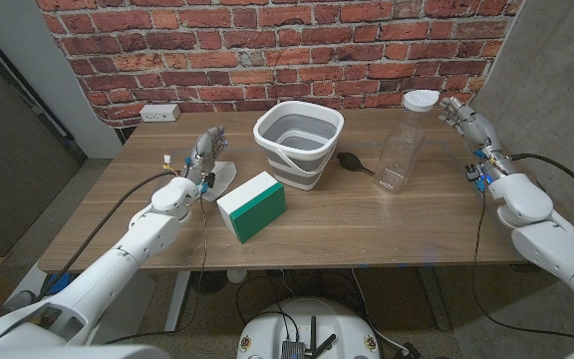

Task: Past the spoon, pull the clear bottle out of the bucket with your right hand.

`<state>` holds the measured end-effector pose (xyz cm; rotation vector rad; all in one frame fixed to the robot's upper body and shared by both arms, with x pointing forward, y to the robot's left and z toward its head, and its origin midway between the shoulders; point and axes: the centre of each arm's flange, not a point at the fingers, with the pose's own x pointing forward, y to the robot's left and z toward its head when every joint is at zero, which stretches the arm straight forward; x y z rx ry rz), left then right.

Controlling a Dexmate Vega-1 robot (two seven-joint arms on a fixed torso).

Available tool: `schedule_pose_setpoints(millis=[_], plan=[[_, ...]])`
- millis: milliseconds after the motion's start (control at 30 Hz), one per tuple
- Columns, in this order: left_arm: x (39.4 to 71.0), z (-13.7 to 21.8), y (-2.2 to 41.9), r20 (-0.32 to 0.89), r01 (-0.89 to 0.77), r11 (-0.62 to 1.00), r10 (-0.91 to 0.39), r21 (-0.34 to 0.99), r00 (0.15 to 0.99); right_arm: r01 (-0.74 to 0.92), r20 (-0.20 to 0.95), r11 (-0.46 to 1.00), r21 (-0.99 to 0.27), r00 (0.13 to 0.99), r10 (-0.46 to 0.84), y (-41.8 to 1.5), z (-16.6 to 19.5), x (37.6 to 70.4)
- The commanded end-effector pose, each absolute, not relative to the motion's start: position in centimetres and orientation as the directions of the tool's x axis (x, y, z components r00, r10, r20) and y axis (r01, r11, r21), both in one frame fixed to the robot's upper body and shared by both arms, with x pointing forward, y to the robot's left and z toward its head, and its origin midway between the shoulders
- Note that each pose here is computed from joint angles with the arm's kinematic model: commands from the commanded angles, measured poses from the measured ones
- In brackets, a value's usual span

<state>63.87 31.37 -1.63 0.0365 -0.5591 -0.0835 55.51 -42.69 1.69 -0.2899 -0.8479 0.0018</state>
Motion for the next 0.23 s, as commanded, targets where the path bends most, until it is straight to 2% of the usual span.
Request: schedule_pose_setpoints(millis=[33, 233], plan=[[63.84, -1.44, 31.74, 0.543, 0.065, 0.997, -0.080, 0.046, 0.836, 0.051, 0.711, 0.980, -0.190, 0.696, 0.101, -43.11, 1.24, 57.61], [64.30, -1.79, 31.91, 0.540, 0.073, 0.997, -0.083, 0.040, 0.838, 0.028, 0.686, 0.987, -0.161, 0.722, 0.091, -42.96, 0.80, 58.52]])
